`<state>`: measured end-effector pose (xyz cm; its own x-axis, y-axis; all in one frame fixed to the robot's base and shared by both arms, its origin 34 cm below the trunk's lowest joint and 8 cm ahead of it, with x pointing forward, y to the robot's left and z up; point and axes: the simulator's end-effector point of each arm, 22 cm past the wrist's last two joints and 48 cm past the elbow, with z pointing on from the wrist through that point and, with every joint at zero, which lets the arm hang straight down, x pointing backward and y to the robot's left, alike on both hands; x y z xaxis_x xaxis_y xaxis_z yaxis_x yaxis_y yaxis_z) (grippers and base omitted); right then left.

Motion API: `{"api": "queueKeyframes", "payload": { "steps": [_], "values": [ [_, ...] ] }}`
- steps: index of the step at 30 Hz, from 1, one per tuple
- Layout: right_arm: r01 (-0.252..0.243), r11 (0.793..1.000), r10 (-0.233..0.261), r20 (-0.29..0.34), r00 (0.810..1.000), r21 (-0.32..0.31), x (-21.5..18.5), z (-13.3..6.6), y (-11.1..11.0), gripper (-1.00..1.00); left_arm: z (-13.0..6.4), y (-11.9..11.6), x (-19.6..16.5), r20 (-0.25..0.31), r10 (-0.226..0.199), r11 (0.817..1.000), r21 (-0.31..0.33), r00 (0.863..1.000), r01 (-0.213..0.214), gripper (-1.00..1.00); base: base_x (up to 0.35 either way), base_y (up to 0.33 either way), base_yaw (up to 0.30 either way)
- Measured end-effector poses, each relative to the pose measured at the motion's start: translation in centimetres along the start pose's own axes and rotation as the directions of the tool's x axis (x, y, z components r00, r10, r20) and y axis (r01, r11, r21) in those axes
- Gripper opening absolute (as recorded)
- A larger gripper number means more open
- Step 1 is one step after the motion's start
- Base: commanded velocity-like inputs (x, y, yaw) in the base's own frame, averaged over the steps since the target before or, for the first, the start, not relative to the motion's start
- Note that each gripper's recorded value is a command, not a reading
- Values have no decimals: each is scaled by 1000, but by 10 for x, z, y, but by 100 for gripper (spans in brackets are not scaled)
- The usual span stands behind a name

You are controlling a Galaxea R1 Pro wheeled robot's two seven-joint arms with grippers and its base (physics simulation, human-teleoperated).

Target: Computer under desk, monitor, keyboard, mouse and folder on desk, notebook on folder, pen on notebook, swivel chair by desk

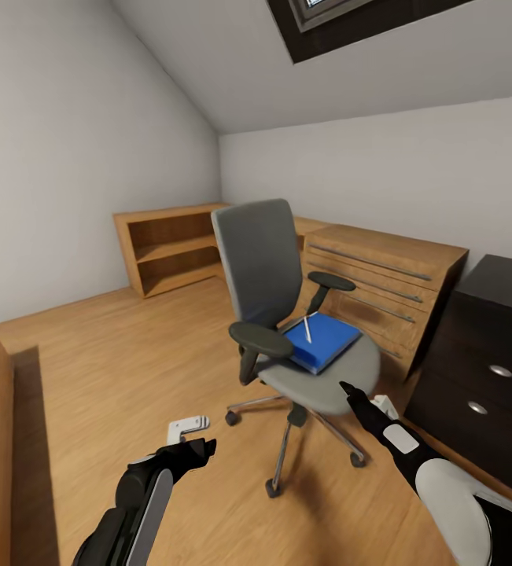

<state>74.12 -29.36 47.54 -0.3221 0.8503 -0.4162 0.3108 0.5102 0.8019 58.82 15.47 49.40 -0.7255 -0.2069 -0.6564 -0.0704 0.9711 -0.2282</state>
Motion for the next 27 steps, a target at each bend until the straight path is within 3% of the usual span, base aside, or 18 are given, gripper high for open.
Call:
{"api": "queueKeyframes", "payload": {
  "steps": [10, 15, 27],
  "values": [
    [-4, 1000, 4, 2, 1000, -1, 0, 0, 0, 100, 0, 1, 0, 0, 0, 1000, 0, 1000, 0, 100, 277, 112, 0],
    [-6, 1000, 6, 0, 1000, -6, 1, 1, 2, 100, 0, 1, 0, -1, 0, 1000, -1, 1000, 0, 100, 44, 172, 0],
    [-7, 1000, 7, -3, 1000, -9, 4, 1, 4, 100, 1, 0, 1, -3, 1, 1000, 1, 1000, -1, 100, -28, 11, 0]
  ]
}}
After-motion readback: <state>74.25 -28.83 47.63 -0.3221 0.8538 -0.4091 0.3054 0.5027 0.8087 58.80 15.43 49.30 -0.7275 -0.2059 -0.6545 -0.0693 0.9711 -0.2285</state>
